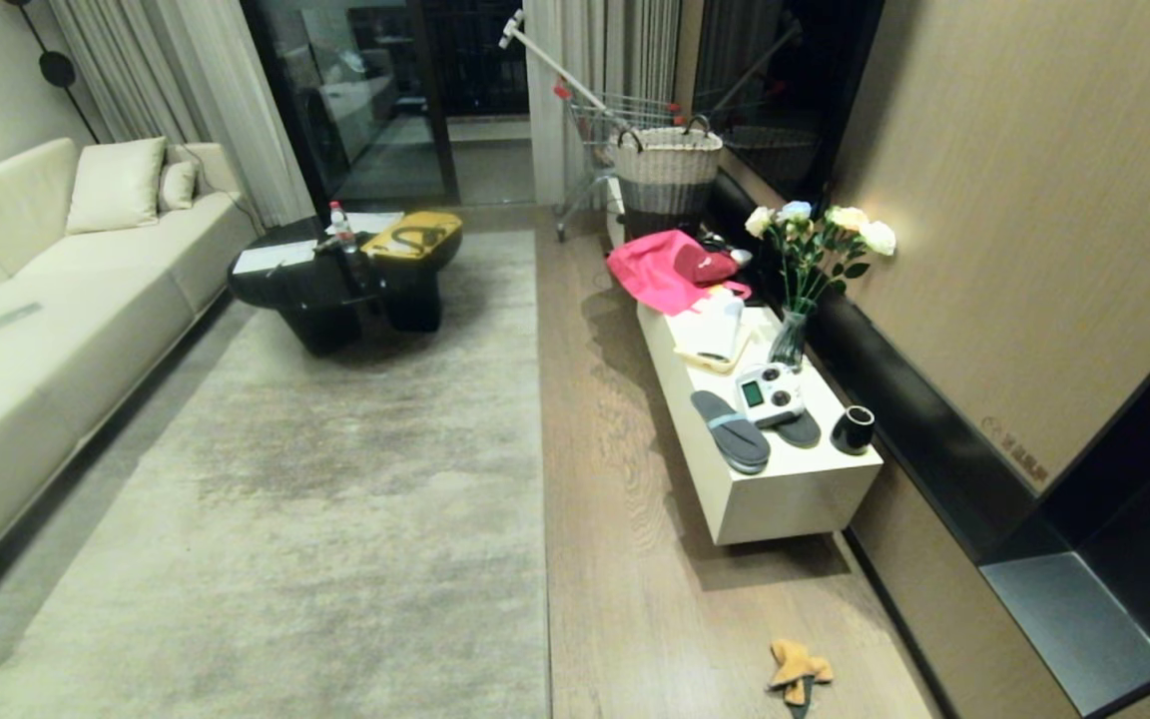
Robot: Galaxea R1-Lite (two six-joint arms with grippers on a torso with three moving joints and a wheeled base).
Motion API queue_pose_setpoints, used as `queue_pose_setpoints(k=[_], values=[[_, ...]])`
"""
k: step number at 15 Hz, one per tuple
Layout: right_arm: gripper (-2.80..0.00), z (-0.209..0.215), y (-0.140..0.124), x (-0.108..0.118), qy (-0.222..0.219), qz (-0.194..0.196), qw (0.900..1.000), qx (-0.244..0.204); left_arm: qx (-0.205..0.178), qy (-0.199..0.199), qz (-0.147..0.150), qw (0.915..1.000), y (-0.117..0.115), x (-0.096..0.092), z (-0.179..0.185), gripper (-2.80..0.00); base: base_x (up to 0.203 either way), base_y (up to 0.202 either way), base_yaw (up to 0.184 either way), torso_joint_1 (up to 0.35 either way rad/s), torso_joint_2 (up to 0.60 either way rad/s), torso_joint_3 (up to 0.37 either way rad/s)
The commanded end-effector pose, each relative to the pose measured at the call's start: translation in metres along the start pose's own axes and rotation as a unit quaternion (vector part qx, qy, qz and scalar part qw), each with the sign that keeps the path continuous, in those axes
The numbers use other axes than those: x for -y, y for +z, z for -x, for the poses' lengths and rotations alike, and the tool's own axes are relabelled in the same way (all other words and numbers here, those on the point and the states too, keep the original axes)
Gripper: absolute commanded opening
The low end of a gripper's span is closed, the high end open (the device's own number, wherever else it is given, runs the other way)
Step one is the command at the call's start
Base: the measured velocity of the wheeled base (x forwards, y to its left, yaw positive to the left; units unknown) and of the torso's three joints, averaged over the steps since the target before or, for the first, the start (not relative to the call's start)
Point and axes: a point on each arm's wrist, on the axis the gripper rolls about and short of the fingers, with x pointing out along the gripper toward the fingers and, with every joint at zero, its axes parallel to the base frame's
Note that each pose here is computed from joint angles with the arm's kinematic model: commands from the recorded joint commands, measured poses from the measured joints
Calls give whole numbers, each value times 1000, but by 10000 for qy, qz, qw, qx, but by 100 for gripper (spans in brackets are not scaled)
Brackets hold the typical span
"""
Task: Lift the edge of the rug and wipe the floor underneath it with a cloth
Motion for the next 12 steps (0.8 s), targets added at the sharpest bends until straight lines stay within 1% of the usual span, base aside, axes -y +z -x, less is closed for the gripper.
queue_pose_setpoints(k=[1, 12], values=[[-280, 0, 0, 0, -1, 0, 10000, -5, 8, -1, -2, 10000, 0, 0, 0, -280, 0, 0, 0, 0, 0, 0], [-280, 0, 0, 0, -1, 0, 10000, -5, 0, -1, -2, 10000, 0, 0, 0, -280, 0, 0, 0, 0, 0, 0]])
